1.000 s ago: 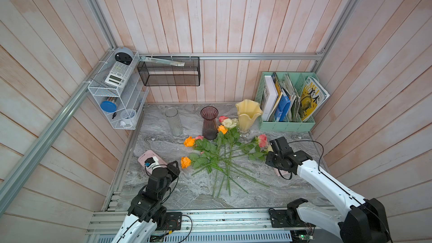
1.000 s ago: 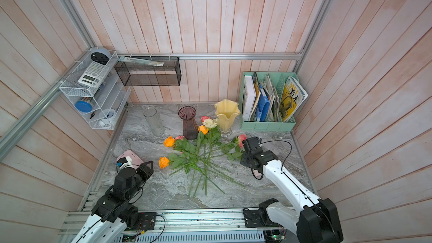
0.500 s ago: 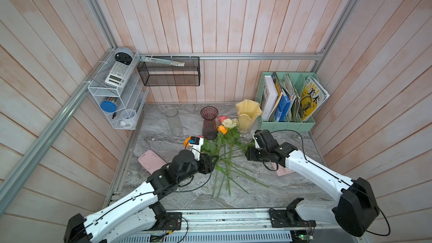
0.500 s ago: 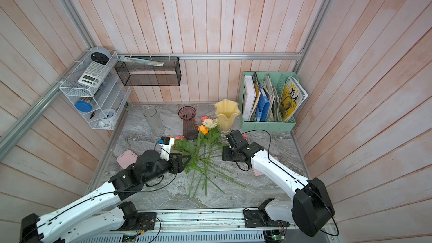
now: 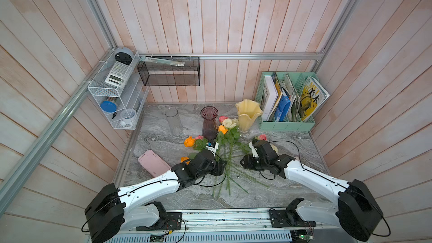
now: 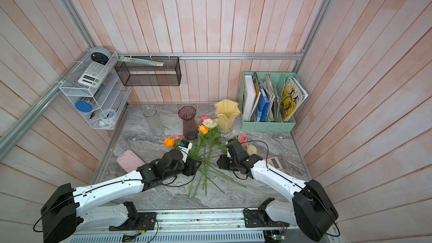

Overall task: Arrange the flowers in different vases according to their colors
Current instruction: Pick up the flower at the center of the board.

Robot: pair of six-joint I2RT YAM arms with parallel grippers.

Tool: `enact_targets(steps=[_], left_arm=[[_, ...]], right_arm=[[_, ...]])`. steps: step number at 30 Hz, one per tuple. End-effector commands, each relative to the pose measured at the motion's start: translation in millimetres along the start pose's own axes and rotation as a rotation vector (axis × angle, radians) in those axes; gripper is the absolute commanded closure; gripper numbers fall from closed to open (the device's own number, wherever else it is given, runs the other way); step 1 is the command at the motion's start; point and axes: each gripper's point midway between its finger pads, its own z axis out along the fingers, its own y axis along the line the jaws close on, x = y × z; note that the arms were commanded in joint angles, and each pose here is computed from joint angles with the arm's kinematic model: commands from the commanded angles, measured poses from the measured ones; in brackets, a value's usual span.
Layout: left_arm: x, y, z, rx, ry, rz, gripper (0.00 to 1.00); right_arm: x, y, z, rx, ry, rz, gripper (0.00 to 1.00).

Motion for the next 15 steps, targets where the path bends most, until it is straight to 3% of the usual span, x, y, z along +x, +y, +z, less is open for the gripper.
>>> enact_targets(steps=[1,15], left_arm=[[4.1,6.7,-3.3,-0.009,-0.028,-0.033,0.33],[23.6,31.2,-18.4,-0.052,-0.061,-0.107,0.33]], right_arm=[[-14.0,37.8,15.2,-0.144,-0.014,-0.015,0.53],[-18.1,43.4,58.7,-0.166,0.027,-0.034,0.67]])
